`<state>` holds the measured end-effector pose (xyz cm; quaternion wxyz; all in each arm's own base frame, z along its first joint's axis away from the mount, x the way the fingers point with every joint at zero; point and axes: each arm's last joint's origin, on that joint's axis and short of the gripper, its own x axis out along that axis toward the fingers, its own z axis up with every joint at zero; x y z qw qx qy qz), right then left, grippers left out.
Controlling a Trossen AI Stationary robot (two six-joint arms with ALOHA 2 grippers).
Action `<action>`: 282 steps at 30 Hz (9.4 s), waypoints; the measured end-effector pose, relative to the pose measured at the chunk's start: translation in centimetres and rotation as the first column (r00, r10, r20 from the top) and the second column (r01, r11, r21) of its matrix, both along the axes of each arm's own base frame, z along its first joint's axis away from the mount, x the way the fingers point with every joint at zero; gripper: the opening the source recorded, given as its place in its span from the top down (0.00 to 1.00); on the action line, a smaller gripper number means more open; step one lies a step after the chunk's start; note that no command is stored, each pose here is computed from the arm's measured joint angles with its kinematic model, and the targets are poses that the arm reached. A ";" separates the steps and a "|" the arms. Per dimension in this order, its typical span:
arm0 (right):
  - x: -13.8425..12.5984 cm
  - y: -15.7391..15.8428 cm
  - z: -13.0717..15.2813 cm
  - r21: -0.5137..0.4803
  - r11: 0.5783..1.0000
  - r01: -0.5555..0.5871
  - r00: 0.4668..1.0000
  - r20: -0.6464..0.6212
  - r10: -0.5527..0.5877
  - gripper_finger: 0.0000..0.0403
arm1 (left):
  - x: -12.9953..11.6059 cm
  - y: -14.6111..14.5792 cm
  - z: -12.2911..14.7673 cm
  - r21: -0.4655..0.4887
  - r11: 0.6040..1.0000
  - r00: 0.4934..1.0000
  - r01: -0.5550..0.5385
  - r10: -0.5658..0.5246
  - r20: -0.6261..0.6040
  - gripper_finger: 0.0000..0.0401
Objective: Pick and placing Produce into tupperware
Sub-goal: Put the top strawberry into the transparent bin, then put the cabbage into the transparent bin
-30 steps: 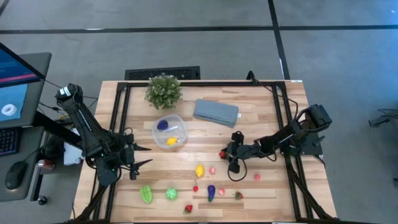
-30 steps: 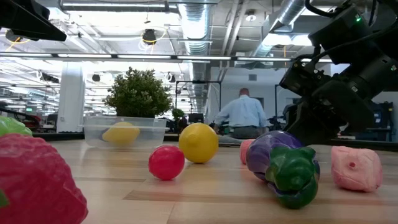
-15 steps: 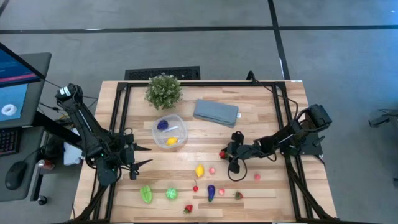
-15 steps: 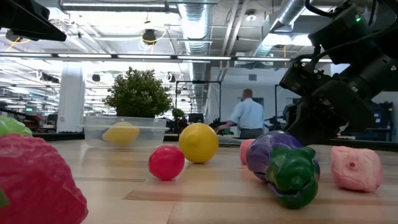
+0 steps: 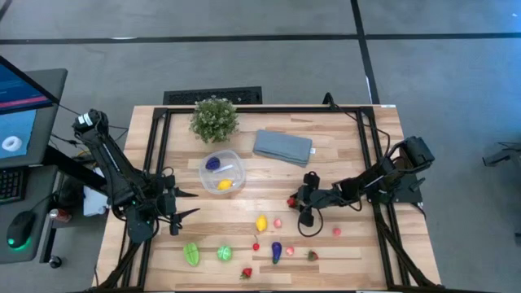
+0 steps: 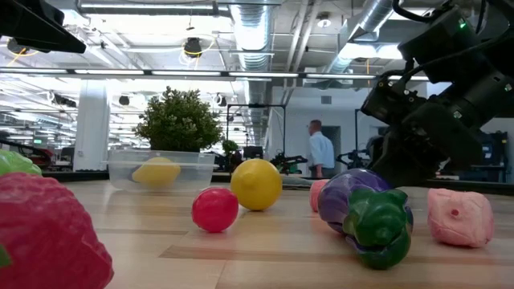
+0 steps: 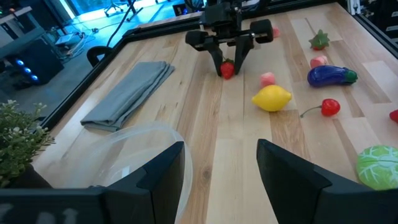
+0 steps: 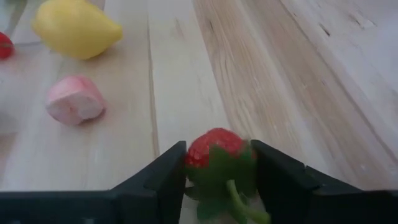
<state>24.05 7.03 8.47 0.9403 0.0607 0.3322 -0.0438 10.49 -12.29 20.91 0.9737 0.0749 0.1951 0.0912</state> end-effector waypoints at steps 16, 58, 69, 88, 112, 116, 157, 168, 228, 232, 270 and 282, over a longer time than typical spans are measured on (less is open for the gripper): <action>0.0 -0.2 0.0 0.028 1.000 0.003 1.000 -0.009 -0.002 0.42 | 0.0 0.0 0.0 -0.001 1.000 1.000 0.000 0.000 0.001 0.52; 0.0 -0.2 -0.1 0.018 1.000 0.000 1.000 -0.012 0.000 0.54 | 0.0 0.0 0.0 -0.001 1.000 1.000 0.000 0.000 0.000 0.52; 0.0 -0.2 -0.1 0.019 1.000 0.000 1.000 -0.012 0.001 0.55 | 0.0 0.0 0.0 -0.001 1.000 1.000 0.000 0.000 0.000 0.52; 0.1 -0.2 0.0 0.018 1.000 -0.004 1.000 -0.004 0.004 0.55 | 0.0 0.0 0.0 -0.001 1.000 1.000 0.000 0.000 0.001 0.52; 0.9 -0.6 1.1 -0.021 0.999 -0.037 0.993 0.114 0.039 0.52 | 0.0 0.0 0.0 -0.003 1.000 1.000 -0.001 0.001 0.001 0.52; 1.2 -0.8 1.6 -0.040 0.998 -0.044 0.985 0.166 0.050 0.53 | 0.0 0.0 0.0 -0.003 1.000 1.000 -0.001 0.001 0.001 0.52; 8.4 -6.6 9.1 -0.278 0.959 -0.051 0.859 0.479 0.184 0.56 | -0.1 0.2 -0.2 0.022 1.000 1.000 0.007 -0.006 -0.023 0.52; 8.4 -6.8 9.2 -0.280 0.959 -0.044 0.857 0.482 0.180 0.57 | -0.1 0.2 -0.2 0.026 1.000 1.000 0.006 -0.006 -0.026 0.52; 22.7 -13.4 3.4 -0.079 0.976 -0.201 0.861 0.462 0.214 0.65 | -0.1 0.1 -0.2 0.017 1.000 0.999 0.017 -0.017 -0.037 0.52; 22.7 -13.3 3.3 -0.080 0.976 -0.204 0.863 0.456 0.218 0.64 | -0.1 0.1 -0.2 0.017 1.000 0.999 0.017 -0.017 -0.037 0.52; 12.0 0.9 14.6 -0.039 0.887 -0.459 0.858 -0.278 0.432 0.65 | -0.2 0.2 -0.3 0.052 0.998 0.998 0.029 -0.027 -0.049 0.52; 7.7 7.0 14.7 -0.079 0.953 -0.292 0.872 -0.431 0.232 0.67 | -0.1 0.2 -0.3 0.079 0.997 0.999 0.026 -0.023 -0.041 0.52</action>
